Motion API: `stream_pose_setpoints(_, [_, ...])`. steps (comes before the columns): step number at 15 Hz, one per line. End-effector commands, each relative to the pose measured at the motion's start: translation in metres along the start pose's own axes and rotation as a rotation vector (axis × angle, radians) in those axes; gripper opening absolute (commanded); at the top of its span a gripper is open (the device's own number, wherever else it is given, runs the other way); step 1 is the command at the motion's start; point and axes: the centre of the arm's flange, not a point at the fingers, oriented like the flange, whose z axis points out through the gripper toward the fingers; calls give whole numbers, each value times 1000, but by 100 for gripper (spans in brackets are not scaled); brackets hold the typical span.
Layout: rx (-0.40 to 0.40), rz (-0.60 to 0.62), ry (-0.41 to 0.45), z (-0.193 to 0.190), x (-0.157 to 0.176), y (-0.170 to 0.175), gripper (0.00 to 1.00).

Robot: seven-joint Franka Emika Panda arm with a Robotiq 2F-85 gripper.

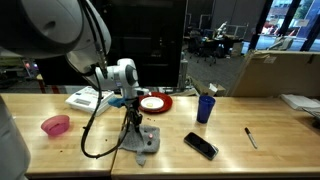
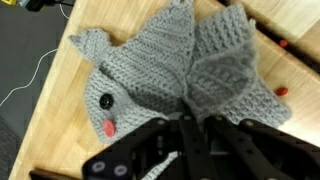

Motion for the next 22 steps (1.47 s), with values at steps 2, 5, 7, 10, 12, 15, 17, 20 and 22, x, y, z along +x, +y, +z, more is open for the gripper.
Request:
stream_pose_setpoints(2, [40, -41, 1, 4, 0, -13, 2])
stream_pose_setpoints(5, [57, -80, 24, 7, 6, -27, 2])
stream_pose_setpoints(7, [71, -98, 33, 8, 11, -34, 2])
stream_pose_setpoints(10, [88, -117, 41, 6, 17, -37, 2])
stream_pose_setpoints(12, [96, -126, 50, 5, 21, -39, 2])
stream_pose_setpoints(15, [117, -124, 65, 3, 30, -38, 2])
stream_pose_setpoints(17, [135, -124, 77, 1, 35, -36, 2])
stream_pose_setpoints(20, [148, -119, 91, 2, 41, -33, 2])
stream_pose_setpoints(22, [155, -109, 99, 1, 42, -28, 2])
